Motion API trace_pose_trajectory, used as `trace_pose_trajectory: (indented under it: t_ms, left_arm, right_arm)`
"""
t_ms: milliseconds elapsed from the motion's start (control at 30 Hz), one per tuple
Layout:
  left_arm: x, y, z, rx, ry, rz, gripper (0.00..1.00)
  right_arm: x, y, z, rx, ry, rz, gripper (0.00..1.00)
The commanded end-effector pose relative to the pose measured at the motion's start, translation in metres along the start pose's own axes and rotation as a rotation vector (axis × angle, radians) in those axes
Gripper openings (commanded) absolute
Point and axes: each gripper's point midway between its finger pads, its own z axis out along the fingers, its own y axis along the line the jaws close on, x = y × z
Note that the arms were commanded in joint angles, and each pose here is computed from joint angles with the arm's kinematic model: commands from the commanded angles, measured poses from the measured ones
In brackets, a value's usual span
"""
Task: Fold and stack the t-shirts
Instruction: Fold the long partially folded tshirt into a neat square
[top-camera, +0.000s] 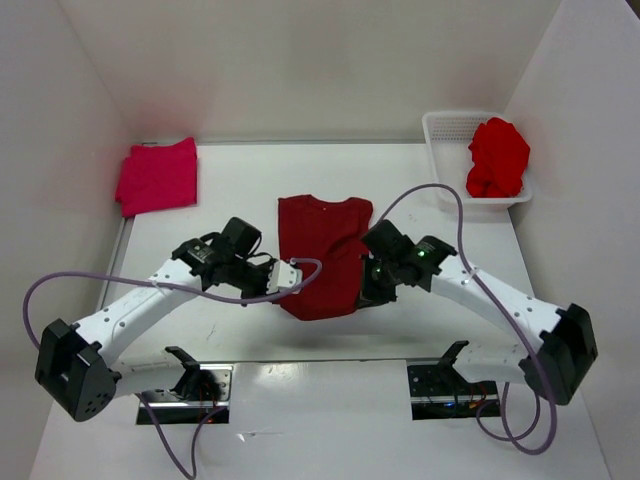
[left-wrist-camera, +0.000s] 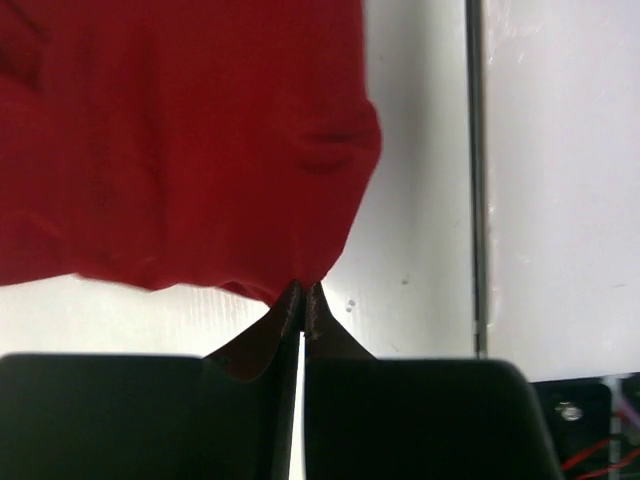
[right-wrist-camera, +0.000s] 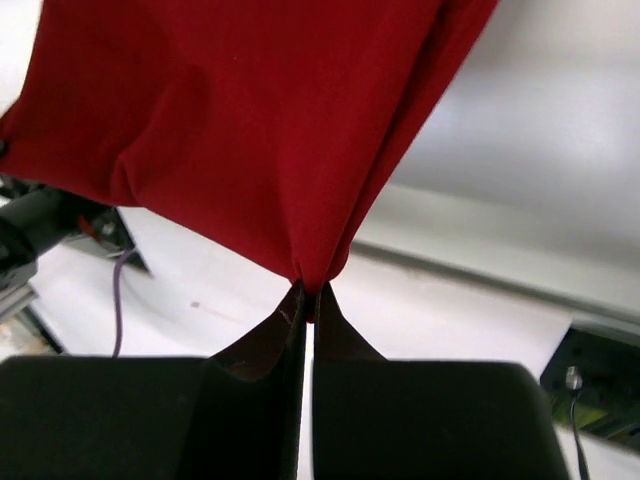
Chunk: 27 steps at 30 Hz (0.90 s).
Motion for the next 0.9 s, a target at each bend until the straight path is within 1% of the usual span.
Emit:
trace_pose_trajectory:
  t_ms: [0,133,200,267,333,400,433,467,500,567,600,633,700,833,867]
  left_arm:
    - [-0.025,-0.01,-0.017,0.017,-0.05,-0.151,0.01]
    - [-0.035,-0.011,-0.025,0.019,-0.066,-0.197,0.01]
    - [-0.046,-0.009,-0.03,0.011,-0.089,-0.224,0.01]
    - [-0.065,-0.003,-0.041,-0.008,-0.134,-0.223,0.01]
    - [-0.075,0.008,-0.042,-0.026,-0.156,-0.225,0.01]
    - [-0.081,0.02,-0.041,-0.052,-0.165,-0.229,0.0]
    - [-0.076,0.026,-0.039,-0.067,-0.147,-0.245,0.0]
    - [-0.077,0.036,-0.038,-0.09,-0.151,-0.258,0.0]
    - [-0.077,0.043,-0.038,-0.112,-0.145,-0.264,0.0]
    - [-0.075,0.064,-0.04,-0.17,-0.15,-0.279,0.0]
    - [-0.071,0.073,-0.04,-0.199,-0.141,-0.285,0.0]
    - [-0.077,0.083,-0.045,-0.224,-0.16,-0.288,0.0]
    - [-0.072,0.103,-0.046,-0.257,-0.168,-0.321,0.0]
    - [-0.068,0.138,-0.05,-0.342,-0.183,-0.35,0.0]
    - [-0.071,0.143,-0.05,-0.349,-0.192,-0.351,0.0]
  right_arm:
    - [0.024,-0.01,-0.028,0.024,0.033,0.074,0.0]
    - [0.036,-0.007,-0.057,-0.049,0.022,0.113,0.0]
    - [0.038,-0.008,-0.062,-0.046,0.024,0.127,0.0]
    - [0.036,-0.003,-0.072,-0.067,0.009,0.123,0.0]
    - [0.029,0.002,-0.074,-0.064,-0.006,0.122,0.0]
    - [0.02,0.002,-0.069,-0.035,-0.027,0.085,0.0]
    - [0.016,0.002,-0.065,-0.021,-0.022,0.08,0.0]
    - [0.008,-0.001,-0.058,0.021,-0.024,0.077,0.0]
    - [0.001,0.003,-0.057,0.021,-0.04,0.053,0.0]
    - [-0.018,-0.004,-0.053,0.069,-0.072,0.086,0.0]
    - [-0.031,-0.005,-0.058,0.079,-0.122,0.1,0.0]
    - [-0.039,-0.008,-0.059,0.091,-0.141,0.105,0.0]
    - [-0.068,-0.009,-0.07,0.062,-0.22,0.146,0.0]
    - [-0.107,-0.025,-0.067,0.032,-0.259,0.182,0.0]
    - [-0.111,-0.021,-0.062,0.012,-0.26,0.178,0.0]
